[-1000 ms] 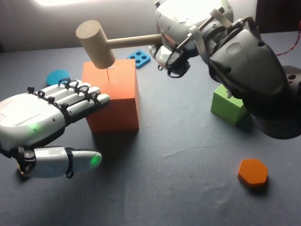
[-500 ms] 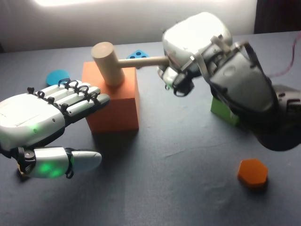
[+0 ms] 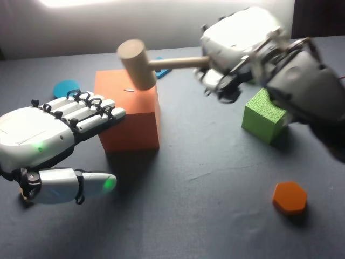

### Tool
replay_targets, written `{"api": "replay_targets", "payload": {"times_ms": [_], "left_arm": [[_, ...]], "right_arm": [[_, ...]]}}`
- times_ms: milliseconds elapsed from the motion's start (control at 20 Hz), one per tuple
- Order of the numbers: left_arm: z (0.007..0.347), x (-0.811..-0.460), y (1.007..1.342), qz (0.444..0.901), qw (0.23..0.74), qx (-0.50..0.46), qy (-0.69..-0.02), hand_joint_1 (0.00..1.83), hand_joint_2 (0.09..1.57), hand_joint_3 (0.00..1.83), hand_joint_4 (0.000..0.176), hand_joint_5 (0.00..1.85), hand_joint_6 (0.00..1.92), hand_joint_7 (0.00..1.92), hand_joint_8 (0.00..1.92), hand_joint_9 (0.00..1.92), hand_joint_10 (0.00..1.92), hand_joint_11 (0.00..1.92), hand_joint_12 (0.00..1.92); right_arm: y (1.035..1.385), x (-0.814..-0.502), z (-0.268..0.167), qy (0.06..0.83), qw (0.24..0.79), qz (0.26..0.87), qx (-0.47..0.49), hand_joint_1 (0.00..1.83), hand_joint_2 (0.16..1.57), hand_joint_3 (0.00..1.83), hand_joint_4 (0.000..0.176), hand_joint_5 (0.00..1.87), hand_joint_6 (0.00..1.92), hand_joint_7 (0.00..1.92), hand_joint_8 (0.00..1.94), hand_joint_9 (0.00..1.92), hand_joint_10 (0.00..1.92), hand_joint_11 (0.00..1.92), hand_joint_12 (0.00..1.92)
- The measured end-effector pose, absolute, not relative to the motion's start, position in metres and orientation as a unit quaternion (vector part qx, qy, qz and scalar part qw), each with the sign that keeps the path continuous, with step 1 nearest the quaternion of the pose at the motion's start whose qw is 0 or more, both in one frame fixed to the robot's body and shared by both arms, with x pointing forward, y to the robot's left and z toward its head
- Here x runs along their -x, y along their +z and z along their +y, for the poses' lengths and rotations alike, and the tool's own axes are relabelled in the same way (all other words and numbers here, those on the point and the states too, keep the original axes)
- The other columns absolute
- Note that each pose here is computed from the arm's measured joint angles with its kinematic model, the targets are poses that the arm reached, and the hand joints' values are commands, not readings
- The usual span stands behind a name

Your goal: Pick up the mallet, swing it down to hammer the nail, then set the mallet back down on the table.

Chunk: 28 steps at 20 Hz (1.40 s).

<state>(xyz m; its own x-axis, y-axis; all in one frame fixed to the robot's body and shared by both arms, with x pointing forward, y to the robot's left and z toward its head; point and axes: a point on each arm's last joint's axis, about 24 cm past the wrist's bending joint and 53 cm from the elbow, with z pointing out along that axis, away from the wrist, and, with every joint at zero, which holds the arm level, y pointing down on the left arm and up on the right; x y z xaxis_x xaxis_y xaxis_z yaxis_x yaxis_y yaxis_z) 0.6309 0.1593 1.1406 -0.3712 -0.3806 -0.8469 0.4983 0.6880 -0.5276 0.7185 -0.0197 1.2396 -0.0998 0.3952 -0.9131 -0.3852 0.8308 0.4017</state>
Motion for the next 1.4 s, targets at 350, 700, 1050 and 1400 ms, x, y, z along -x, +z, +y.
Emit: {"api": "replay_targets", "payload": {"times_ms": [350,700,1050,1400], "left_arm": [[0.159,-0.631,1.140,0.730,0.558,-0.041,-0.393,0.00,1.24,0.00,0.000,0.02,0.00,0.01,0.00,0.00,0.00,0.00,0.00],[0.167,-0.635,1.151,0.730,0.563,-0.047,-0.384,0.00,1.25,0.00,0.000,0.04,0.01,0.03,0.01,0.01,0.00,0.00,0.00],[0.175,-0.640,1.184,0.721,0.576,-0.054,-0.381,0.00,1.25,0.00,0.000,0.05,0.00,0.03,0.00,0.00,0.00,0.00,0.00],[0.170,-0.646,1.218,0.715,0.589,-0.067,-0.371,0.00,1.25,0.00,0.000,0.06,0.01,0.04,0.01,0.01,0.00,0.00,0.00]], "right_arm": [[1.247,-0.673,-0.042,0.327,0.660,0.670,0.093,0.48,1.54,0.00,0.000,1.09,1.92,1.49,1.94,1.58,1.92,1.69,1.92],[1.207,-0.642,-0.023,0.345,0.603,0.695,0.185,0.49,1.53,0.00,0.000,1.10,1.92,1.48,1.94,1.57,1.92,1.69,1.92],[1.175,-0.642,0.015,0.340,0.593,0.694,0.229,0.51,1.49,0.00,0.000,1.10,1.92,1.44,1.94,1.54,1.92,1.66,1.92],[1.139,-0.653,0.044,0.326,0.588,0.696,0.252,0.58,1.46,0.00,0.000,1.08,1.92,1.39,1.94,1.49,1.92,1.60,1.92]]}}
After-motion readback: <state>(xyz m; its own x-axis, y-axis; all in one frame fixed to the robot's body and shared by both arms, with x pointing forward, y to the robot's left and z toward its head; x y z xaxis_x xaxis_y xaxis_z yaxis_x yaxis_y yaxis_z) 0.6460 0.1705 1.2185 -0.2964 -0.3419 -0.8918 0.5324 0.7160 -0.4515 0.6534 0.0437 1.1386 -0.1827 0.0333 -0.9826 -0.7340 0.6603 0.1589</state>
